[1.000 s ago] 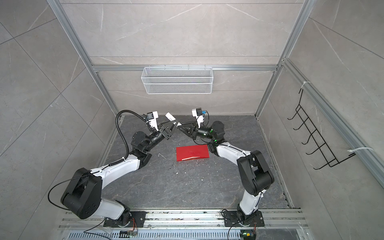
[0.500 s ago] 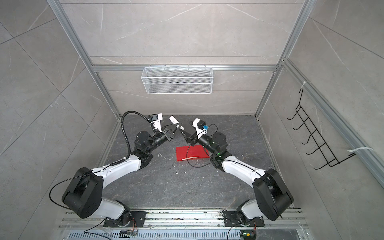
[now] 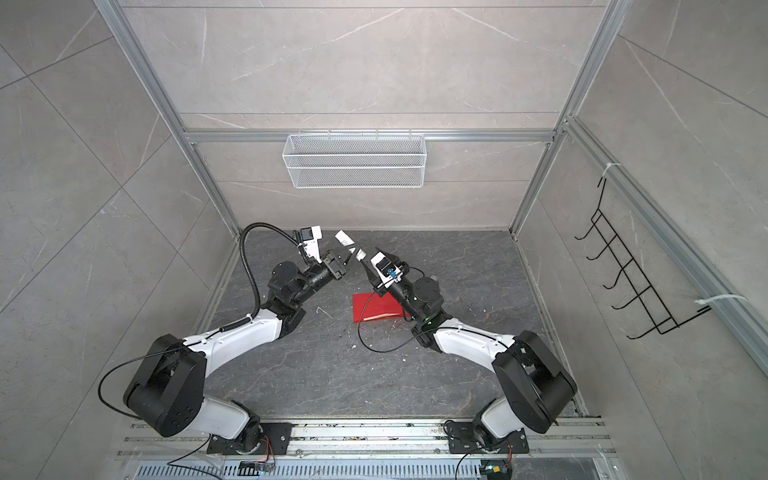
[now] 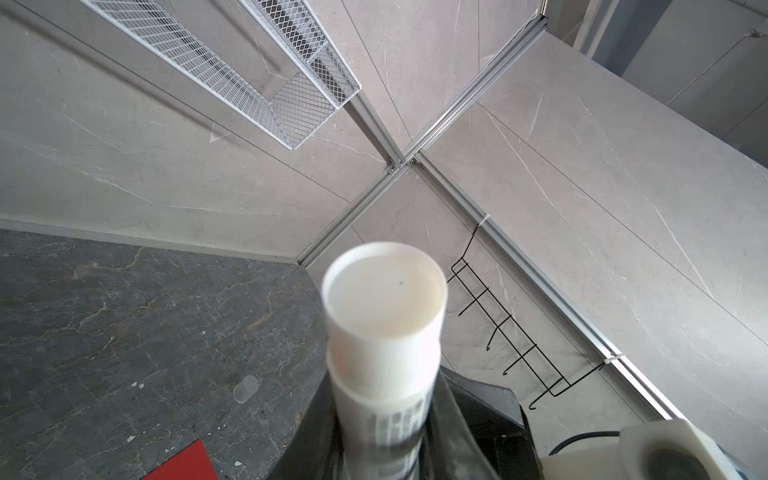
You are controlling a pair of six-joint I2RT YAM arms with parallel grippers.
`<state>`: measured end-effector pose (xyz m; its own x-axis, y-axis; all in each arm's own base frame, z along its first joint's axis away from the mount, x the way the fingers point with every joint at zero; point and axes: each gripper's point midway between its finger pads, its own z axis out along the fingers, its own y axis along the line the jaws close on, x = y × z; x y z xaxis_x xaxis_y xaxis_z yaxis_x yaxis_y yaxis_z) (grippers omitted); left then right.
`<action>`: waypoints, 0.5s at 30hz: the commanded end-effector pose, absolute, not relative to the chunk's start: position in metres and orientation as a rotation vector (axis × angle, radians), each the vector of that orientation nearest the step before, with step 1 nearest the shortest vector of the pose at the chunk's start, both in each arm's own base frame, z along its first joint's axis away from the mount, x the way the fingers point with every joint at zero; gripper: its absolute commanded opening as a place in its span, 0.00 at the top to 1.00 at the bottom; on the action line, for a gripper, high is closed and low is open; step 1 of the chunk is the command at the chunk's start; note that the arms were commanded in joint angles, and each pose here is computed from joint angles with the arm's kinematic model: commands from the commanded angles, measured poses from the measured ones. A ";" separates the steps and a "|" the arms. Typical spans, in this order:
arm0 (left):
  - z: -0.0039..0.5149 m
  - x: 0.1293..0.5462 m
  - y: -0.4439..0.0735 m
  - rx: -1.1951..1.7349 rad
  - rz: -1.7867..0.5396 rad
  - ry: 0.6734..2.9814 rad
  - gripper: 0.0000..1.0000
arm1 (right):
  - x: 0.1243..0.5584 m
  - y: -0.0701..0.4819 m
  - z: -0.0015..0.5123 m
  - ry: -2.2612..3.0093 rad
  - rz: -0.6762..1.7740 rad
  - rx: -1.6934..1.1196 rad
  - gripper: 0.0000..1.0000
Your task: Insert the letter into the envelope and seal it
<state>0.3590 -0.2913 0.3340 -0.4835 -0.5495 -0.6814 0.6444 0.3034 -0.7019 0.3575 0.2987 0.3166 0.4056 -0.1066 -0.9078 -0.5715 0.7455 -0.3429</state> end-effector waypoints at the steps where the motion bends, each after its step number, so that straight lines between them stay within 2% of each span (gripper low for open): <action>1: 0.374 0.354 -0.289 0.122 -1.445 1.393 1.00 | 0.357 0.302 0.328 1.094 0.310 -0.682 0.50; 7: 0.372 0.354 -0.290 0.118 -1.454 1.400 1.00 | 0.359 0.309 0.330 1.088 0.318 -0.685 0.51; 15: 0.371 0.354 -0.291 0.117 -1.462 1.403 1.00 | 0.363 0.316 0.331 1.090 0.319 -0.691 0.60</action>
<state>0.3588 -0.2915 0.3348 -0.4935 -0.5546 -0.6700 0.6380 0.2927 -0.7122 0.3604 0.3136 0.3180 0.4200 -0.1083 -0.9010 -0.5754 0.7360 -0.3567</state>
